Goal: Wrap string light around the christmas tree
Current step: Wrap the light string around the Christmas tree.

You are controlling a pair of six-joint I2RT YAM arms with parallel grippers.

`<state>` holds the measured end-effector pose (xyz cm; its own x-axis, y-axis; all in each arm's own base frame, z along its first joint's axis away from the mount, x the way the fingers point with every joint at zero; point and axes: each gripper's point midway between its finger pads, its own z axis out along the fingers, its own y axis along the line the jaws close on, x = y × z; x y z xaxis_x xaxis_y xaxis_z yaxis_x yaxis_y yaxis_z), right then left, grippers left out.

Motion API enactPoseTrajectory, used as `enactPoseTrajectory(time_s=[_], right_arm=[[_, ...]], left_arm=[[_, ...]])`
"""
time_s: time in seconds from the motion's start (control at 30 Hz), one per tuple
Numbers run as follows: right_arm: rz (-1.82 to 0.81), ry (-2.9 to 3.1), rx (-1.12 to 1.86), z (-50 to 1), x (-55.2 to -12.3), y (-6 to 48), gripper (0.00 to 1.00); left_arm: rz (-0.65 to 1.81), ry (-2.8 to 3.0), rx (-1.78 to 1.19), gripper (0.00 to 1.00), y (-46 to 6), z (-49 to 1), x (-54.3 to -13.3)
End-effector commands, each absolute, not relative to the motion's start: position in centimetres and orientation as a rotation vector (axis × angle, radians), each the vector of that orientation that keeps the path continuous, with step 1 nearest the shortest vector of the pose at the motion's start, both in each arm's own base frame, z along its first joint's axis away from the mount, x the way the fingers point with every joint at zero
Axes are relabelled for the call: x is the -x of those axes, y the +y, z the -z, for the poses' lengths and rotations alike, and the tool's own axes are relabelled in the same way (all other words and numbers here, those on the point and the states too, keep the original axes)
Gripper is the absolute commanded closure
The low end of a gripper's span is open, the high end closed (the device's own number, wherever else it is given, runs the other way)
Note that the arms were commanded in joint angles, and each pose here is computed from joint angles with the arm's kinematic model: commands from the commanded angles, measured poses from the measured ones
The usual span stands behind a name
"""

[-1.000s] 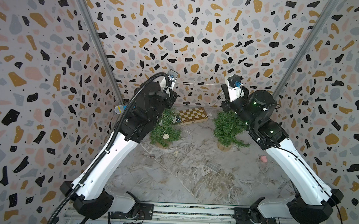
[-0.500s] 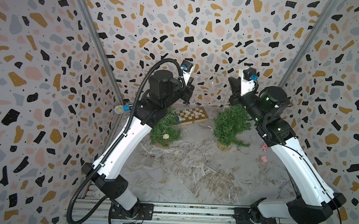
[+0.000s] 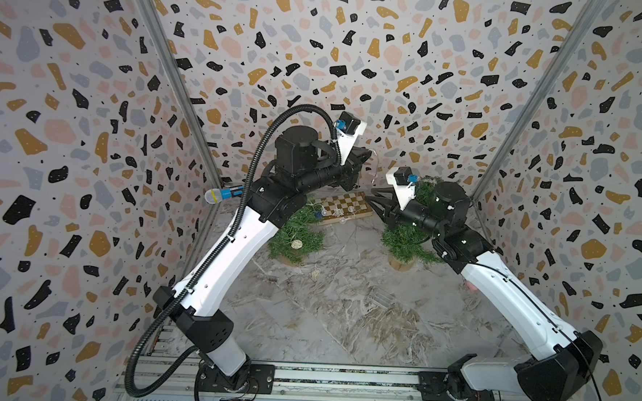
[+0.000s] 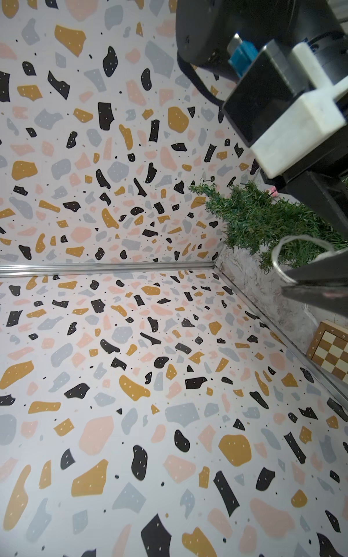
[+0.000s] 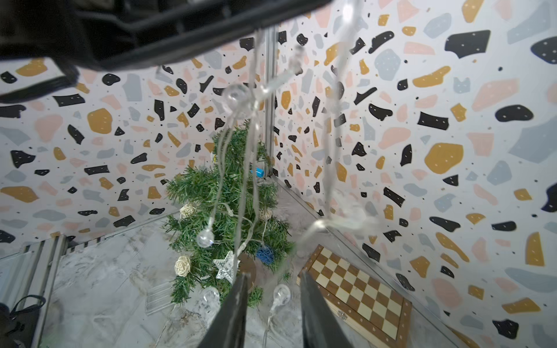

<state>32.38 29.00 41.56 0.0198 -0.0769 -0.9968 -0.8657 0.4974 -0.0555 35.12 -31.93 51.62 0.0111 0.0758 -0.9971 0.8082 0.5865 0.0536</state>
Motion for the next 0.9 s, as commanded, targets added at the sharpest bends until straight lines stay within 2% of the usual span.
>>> enactPoseTrajectory(time_s=[0.0,0.1,0.23,0.27,0.4,0.43,0.5,0.57,0.6,0.67,0.73,0.87], right_arm=[[-0.852,1.339,0.888,-43.8,-31.3,29.7,0.50],[-0.884,1.326,0.895,-44.2,-31.7,30.3,0.41],[-0.971,1.326,0.901,-44.3,-32.3,31.7,0.43],[-0.974,1.339,0.887,-44.1,-32.8,31.9,0.49],[-0.927,1.366,0.820,-45.1,-34.5,31.5,0.95],[-0.913,1.360,0.804,-45.7,-34.7,31.1,1.00],[-0.881,1.356,0.776,-46.7,-35.0,30.3,1.00],[-0.845,1.354,0.776,-47.5,-35.0,29.9,1.00],[-0.829,1.348,0.778,-48.0,-34.9,29.7,1.00],[-0.794,1.331,0.770,-49.2,-34.8,29.2,1.00],[-0.768,1.313,0.759,-50.6,-34.9,28.7,1.00],[-0.747,1.250,0.758,-54.1,-34.7,28.4,1.00]], left_arm=[[0.735,1.441,-0.847,1.00,-32.8,-51.7,-33.8],[0.765,1.435,-0.876,1.00,-33.3,-51.5,-33.1],[0.803,1.424,-0.896,1.00,-33.8,-51.5,-32.7],[0.810,1.420,-0.901,1.00,-33.8,-51.5,-32.6],[0.794,1.429,-0.911,1.00,-33.6,-51.1,-32.4],[0.773,1.440,-0.908,0.94,-33.3,-50.9,-32.5],[0.691,1.484,-0.864,0.66,-32.0,-50.4,-33.2],[0.592,1.542,-0.773,0.46,-29.9,-50.1,-34.4],[0.548,1.572,-0.706,0.39,-28.4,-50.0,-35.1],[0.512,1.635,-0.560,0.32,-25.1,-49.5,-36.6],[0.520,1.695,-0.428,0.30,-22.0,-48.4,-37.9],[0.557,1.758,-0.431,0.30,-21.3,-45.3,-37.7]])
